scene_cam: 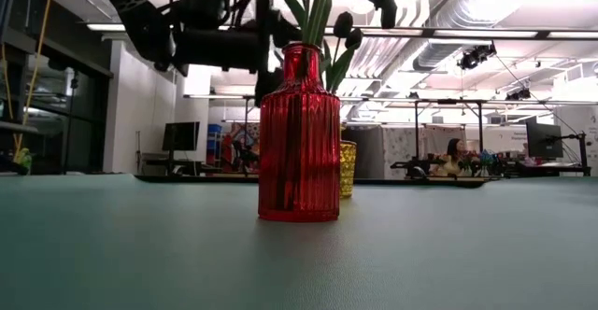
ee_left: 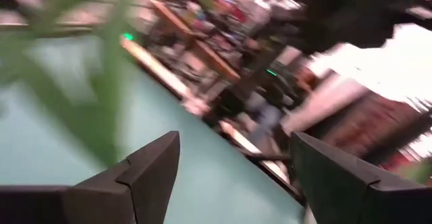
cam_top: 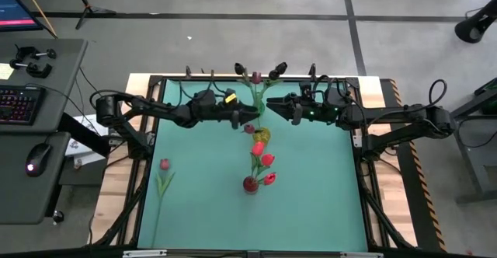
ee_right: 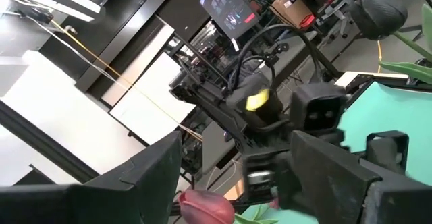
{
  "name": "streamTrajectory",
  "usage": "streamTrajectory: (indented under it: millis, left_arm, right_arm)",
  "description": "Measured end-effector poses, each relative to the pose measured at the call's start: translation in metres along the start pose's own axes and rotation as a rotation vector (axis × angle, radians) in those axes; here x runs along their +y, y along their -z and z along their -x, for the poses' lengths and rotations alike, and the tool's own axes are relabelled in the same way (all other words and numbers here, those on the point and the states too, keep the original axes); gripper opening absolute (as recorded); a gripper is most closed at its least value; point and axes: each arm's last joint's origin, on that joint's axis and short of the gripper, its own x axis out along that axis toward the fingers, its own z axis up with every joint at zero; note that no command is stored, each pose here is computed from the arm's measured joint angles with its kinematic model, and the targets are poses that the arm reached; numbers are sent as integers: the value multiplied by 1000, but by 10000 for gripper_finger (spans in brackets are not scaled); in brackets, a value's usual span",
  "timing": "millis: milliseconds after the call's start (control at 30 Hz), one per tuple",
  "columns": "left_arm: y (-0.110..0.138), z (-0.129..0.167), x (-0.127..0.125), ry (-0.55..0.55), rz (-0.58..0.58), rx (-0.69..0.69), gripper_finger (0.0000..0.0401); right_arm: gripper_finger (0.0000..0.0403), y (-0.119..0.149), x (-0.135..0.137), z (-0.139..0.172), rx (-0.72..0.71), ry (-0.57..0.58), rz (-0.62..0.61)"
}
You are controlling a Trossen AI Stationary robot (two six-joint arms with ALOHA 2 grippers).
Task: Sort flowers into vase by color
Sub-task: Put the red tulip into the yellow vase
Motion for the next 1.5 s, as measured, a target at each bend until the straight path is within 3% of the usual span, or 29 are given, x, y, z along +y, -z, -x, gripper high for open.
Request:
streamTrajectory:
  millis: [267,400,600,700,867,933,1233,1500]
  left_arm:
    - [2,0,-12,213,-87,87,266]
    - [1,1,-13,241,-94,107,266]
    - [-9,11,-9,240,-7,137,266]
    - [-11,24,-6,180,4,153,266]
    - [-7,36,10,-145,35,148,266]
    - [-4,36,19,-205,47,149,266]
    - [1,17,48,-206,168,92,266]
    - [-10,-10,49,-128,101,113,266]
  right_arm:
    - [265,0,0,0,3,-3,0]
    - [265,0,0,0,6,-5,0]
    - [265,0,0,0,5,-5,0]
    - [265,0,0,0,6,-5,0]
    - [265,0,0,0,7,-4,0]
    - [265,0,0,0,7,-4,0]
    - [265,-2,-3,0,1,11,10]
    - [265,-2,-3,0,1,11,26]
